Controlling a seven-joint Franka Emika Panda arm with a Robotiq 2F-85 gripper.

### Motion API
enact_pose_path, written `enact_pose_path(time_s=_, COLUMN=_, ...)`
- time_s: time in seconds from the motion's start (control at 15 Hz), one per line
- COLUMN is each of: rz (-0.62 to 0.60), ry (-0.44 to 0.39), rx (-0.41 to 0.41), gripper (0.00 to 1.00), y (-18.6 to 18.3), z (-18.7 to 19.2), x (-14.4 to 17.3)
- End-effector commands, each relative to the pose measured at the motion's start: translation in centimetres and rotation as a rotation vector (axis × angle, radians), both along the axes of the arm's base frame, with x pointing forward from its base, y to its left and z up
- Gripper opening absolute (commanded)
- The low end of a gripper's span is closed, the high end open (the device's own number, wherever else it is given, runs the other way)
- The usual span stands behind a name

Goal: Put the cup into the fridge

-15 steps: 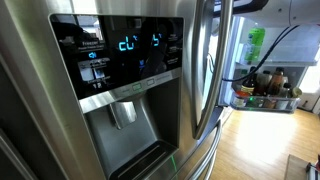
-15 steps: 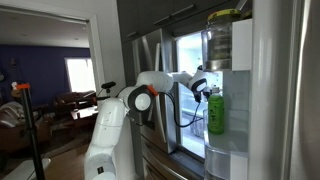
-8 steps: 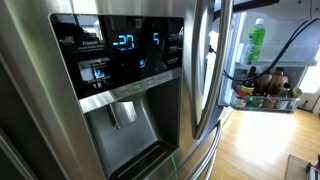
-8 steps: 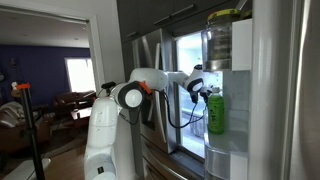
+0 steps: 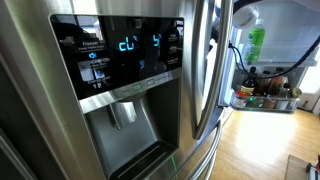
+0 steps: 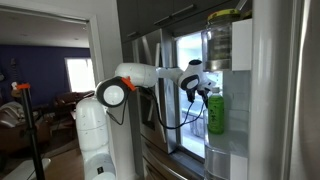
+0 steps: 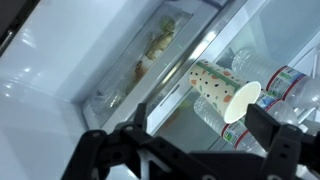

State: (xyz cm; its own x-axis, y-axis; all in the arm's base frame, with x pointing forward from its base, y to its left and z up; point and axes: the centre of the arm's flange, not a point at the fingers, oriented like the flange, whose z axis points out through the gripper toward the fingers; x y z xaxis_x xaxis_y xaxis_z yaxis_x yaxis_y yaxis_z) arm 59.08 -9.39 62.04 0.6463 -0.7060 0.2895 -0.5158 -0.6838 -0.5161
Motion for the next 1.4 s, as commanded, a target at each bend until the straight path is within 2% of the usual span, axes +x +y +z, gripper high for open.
enact_pose_path(time_s=0.0, rz=0.015, ry=0.048, rx=-0.003, gripper=1.0, y=-0.7, z=-0.1, x=-4.5)
enact_pose_path(time_s=0.13, rz=0.009, ry=0.074, rx=-0.03, gripper=1.0, y=-0.4, z=0.0, x=-5.7)
enact_pose_path(time_s=0.33, rz=-0.014, ry=0.079, rx=-0.141, gripper=1.0, y=-0.3, z=0.6, x=-7.9)
enact_pose_path(time_s=0.67, rz=0.0, ry=0.087, rx=-0.247, gripper=1.0, y=0.0, z=1.3, x=-11.8)
enact_pose_path(time_s=1.0, rz=0.117, ry=0.089, rx=-0.277, gripper=1.0, y=-0.8, z=2.5, x=-16.4)
enact_pose_path(time_s=1.33, rz=0.208, ry=0.061, rx=-0.375, gripper=1.0, y=-2.1, z=4.2, x=-21.0)
